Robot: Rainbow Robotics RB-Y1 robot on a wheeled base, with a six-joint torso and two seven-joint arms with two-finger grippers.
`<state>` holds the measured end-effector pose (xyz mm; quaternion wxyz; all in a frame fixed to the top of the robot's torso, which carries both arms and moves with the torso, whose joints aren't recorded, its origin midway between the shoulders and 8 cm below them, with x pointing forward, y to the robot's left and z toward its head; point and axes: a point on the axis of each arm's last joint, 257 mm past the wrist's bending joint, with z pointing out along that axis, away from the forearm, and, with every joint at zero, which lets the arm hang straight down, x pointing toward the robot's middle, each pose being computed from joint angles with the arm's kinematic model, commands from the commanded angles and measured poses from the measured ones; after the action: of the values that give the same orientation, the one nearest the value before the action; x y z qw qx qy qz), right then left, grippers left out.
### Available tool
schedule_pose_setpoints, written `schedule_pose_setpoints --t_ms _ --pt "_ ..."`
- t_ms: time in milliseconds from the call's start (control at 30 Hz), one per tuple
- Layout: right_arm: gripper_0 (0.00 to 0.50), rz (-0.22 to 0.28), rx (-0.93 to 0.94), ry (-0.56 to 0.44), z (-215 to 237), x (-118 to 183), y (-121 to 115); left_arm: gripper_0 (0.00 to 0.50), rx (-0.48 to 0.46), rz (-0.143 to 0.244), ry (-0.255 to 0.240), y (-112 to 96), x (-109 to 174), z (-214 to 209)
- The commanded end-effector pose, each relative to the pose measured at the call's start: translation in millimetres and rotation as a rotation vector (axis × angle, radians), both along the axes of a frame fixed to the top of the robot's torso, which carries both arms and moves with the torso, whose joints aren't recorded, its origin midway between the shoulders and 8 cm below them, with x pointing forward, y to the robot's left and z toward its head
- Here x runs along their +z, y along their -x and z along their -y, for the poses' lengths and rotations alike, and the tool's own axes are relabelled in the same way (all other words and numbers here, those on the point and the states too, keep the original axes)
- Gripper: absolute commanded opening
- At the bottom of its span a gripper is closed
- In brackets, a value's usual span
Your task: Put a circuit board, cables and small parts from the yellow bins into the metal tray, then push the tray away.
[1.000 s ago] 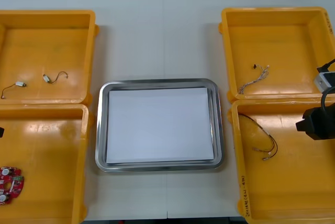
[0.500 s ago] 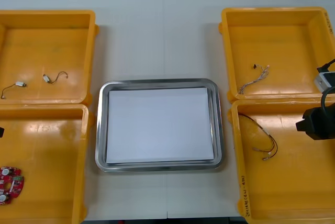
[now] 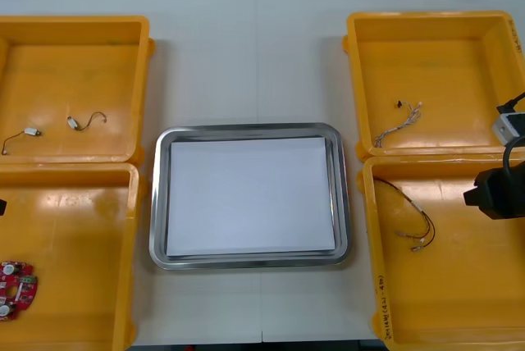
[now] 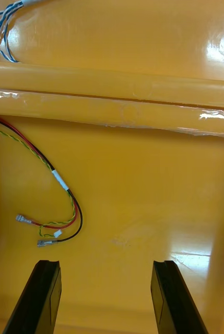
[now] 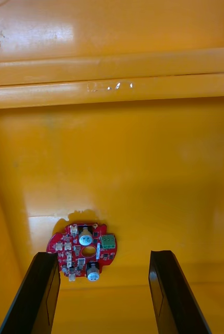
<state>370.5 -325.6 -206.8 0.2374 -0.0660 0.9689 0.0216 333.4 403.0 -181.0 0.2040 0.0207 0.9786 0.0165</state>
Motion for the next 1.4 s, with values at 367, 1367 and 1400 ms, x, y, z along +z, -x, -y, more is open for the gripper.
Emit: schedule_pose_setpoints --t_ms 367,1367,1400 --pt "0.500 0.019 -0.042 0.016 16.0 9.7 -1.2 0.500 -0.073 -0.011 -0.075 7.1 6.2 -7.9" --pt "0.500 0.019 -0.042 0.016 16.0 9.7 -1.2 0.500 -0.073 -0.011 -0.075 7.1 6.2 -7.9" --pt "0.500 0.019 -0.042 0.016 16.0 9.7 -1.2 0.500 -0.073 -0.011 -0.075 7.1 6.2 -7.9"
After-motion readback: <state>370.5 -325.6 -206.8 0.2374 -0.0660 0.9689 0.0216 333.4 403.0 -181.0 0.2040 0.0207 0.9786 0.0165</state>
